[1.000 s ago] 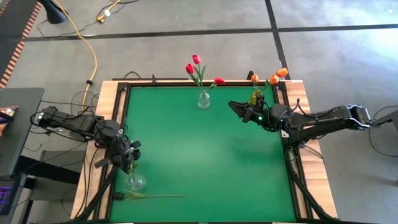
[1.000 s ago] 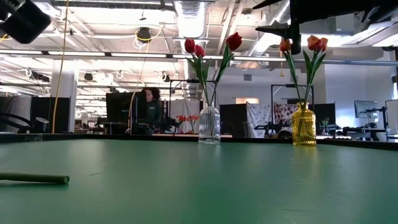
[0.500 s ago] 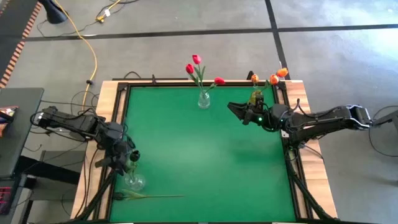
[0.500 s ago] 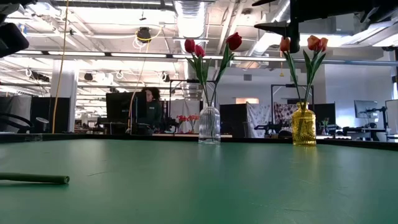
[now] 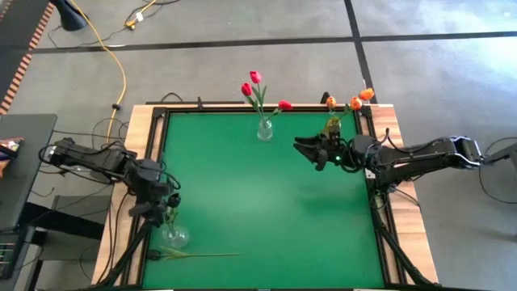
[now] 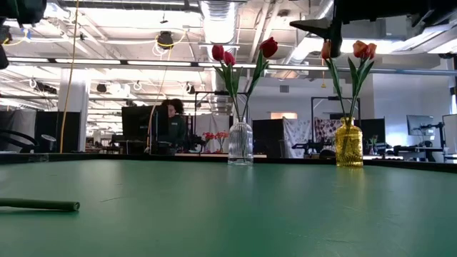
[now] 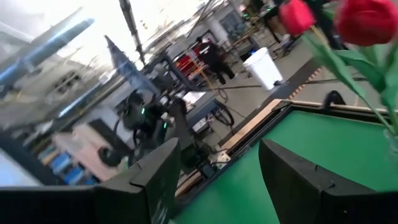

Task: Sort flowers into vase by color
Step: Put the black flower into the bottom transparent vase

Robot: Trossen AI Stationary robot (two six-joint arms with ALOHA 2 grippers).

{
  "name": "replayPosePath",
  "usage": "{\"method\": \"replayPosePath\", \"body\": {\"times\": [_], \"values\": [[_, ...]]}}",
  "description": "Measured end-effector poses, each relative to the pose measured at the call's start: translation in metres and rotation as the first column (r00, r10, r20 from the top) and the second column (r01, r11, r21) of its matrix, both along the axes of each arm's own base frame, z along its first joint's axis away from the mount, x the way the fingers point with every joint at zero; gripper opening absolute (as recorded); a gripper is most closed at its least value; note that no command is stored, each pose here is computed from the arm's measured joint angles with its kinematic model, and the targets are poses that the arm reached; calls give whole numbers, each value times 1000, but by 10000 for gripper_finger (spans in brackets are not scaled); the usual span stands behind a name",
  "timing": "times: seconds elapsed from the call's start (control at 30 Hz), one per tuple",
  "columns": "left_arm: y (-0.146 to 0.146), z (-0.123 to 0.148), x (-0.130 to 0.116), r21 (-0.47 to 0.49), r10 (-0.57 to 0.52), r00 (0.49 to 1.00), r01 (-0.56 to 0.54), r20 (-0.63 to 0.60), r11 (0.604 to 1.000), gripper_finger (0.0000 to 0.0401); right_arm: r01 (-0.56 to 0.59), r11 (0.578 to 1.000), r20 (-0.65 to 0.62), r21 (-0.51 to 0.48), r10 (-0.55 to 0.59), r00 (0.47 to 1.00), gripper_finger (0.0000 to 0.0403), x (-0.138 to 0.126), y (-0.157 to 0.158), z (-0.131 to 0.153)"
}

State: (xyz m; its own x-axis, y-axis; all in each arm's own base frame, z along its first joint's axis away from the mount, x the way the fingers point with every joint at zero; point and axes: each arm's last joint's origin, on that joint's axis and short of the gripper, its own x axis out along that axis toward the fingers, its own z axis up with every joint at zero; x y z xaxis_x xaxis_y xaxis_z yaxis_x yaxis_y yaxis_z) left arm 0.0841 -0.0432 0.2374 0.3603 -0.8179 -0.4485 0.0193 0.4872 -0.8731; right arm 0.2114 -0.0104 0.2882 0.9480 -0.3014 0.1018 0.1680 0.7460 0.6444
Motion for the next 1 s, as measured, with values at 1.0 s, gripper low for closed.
{"method": "replayPosePath", "body": {"times": [1.0], "values": [[41,210,-6,355,301,439,-887,847,294,35,-431,846,-410,-315,288,865,243,62,57,37]]}}
